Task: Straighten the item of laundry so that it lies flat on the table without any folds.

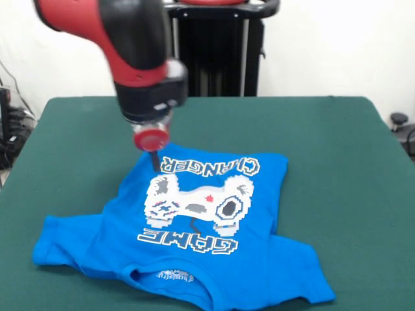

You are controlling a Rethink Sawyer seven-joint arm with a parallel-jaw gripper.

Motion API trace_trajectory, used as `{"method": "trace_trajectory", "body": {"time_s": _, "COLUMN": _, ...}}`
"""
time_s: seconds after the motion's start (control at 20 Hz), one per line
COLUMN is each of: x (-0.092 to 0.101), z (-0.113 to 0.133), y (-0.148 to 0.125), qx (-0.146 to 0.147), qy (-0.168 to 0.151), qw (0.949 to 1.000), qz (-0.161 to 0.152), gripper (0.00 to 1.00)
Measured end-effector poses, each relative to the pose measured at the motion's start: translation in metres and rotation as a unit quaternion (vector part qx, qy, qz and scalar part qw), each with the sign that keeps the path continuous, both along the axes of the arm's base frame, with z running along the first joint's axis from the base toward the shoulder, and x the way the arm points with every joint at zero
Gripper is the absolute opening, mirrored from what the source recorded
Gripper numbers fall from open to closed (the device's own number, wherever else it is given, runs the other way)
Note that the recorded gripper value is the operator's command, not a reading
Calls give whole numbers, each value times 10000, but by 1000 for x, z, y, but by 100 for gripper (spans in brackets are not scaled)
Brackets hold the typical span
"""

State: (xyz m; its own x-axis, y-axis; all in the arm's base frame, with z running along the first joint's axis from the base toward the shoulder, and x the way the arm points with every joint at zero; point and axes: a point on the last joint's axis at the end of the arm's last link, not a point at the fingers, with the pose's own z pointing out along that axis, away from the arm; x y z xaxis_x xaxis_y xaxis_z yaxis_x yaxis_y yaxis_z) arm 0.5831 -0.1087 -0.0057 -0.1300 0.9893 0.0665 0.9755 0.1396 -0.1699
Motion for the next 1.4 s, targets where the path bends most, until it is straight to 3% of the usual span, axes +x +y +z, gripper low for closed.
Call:
{"method": "trace_trajectory", "body": {"time_s": 0.35, "x": 2, "z": 25, "y": -30, "qx": 193, "qy": 41, "qw": 9994, "qz": -297, "gripper": 100}}
{"method": "trace_trajectory", "body": {"time_s": 0.8, "x": 24, "z": 50, "y": -21, "qx": 351, "qy": -286, "qw": 9987, "qz": -251, "gripper": 100}}
{"method": "trace_trajectory", "body": {"time_s": 1.25, "x": 39, "z": 72, "y": 35, "qx": 342, "qy": -634, "qw": 9974, "qz": 73, "gripper": 100}}
{"method": "trace_trajectory", "body": {"time_s": 1.4, "x": 54, "z": 80, "y": 75, "qx": 307, "qy": -781, "qw": 9959, "qz": 338, "gripper": 100}}
